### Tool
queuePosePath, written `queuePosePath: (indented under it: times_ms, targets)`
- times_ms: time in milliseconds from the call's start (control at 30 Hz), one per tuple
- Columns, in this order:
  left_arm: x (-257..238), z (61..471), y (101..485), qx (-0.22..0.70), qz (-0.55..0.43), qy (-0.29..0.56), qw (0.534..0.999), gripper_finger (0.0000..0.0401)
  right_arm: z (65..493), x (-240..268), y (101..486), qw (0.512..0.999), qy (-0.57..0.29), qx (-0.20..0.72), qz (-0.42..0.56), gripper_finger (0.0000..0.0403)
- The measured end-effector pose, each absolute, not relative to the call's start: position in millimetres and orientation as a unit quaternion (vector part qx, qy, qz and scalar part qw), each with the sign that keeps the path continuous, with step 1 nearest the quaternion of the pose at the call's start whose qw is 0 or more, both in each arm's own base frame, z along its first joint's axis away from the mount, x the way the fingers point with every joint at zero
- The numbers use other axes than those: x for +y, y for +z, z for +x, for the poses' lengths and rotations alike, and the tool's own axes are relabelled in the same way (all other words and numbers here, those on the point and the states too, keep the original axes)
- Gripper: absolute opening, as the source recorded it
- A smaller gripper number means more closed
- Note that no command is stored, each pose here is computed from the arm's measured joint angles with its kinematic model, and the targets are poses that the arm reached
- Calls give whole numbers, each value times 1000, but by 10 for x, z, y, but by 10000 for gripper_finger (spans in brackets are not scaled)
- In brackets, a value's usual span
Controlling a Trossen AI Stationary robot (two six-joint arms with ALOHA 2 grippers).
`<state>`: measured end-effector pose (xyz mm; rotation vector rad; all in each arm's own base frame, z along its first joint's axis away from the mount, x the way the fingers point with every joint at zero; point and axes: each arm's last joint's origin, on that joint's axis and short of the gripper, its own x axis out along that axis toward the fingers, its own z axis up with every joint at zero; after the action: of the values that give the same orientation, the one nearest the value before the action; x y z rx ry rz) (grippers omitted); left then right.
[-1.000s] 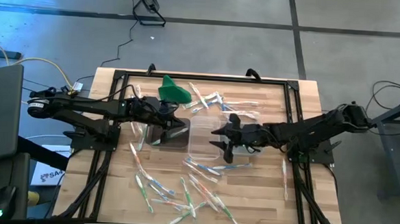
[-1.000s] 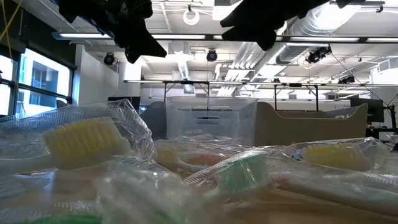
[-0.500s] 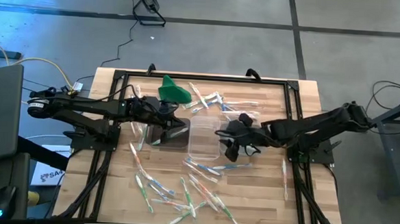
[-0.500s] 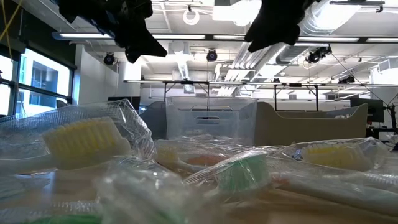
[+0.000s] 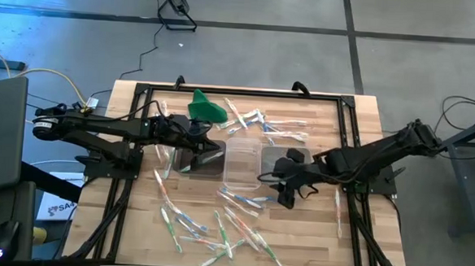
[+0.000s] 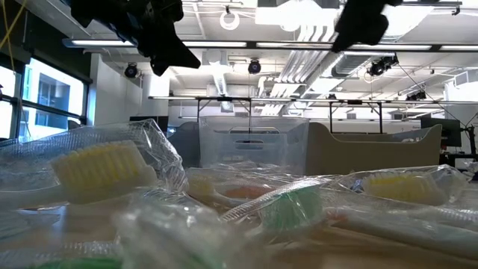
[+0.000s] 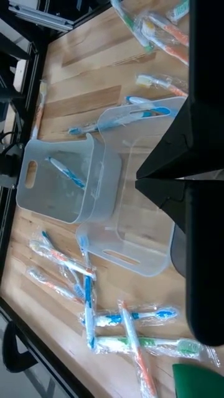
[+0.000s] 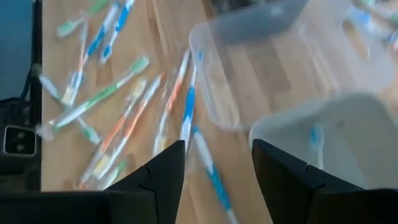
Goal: Pick & Place Toothbrushes
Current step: Put the orange toothbrush into the transparent bin
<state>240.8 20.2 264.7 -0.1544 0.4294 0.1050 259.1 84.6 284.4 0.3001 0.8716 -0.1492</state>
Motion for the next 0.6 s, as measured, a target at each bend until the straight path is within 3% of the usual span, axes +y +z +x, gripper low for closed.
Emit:
queuePosePath:
  times_ms: [167, 367, 600]
  targets:
    - [203, 2408, 2648, 212, -76, 52, 973, 1, 2484, 853, 2777, 847, -144, 456, 233, 180]
    - [202, 2408, 2648, 213, -76, 52, 973, 1, 2321, 870, 2703, 746, -263, 486, 372, 180]
    - [201, 2397, 2624, 225, -78, 53, 970, 1, 2072, 1027, 2569, 639, -352, 525, 438, 180]
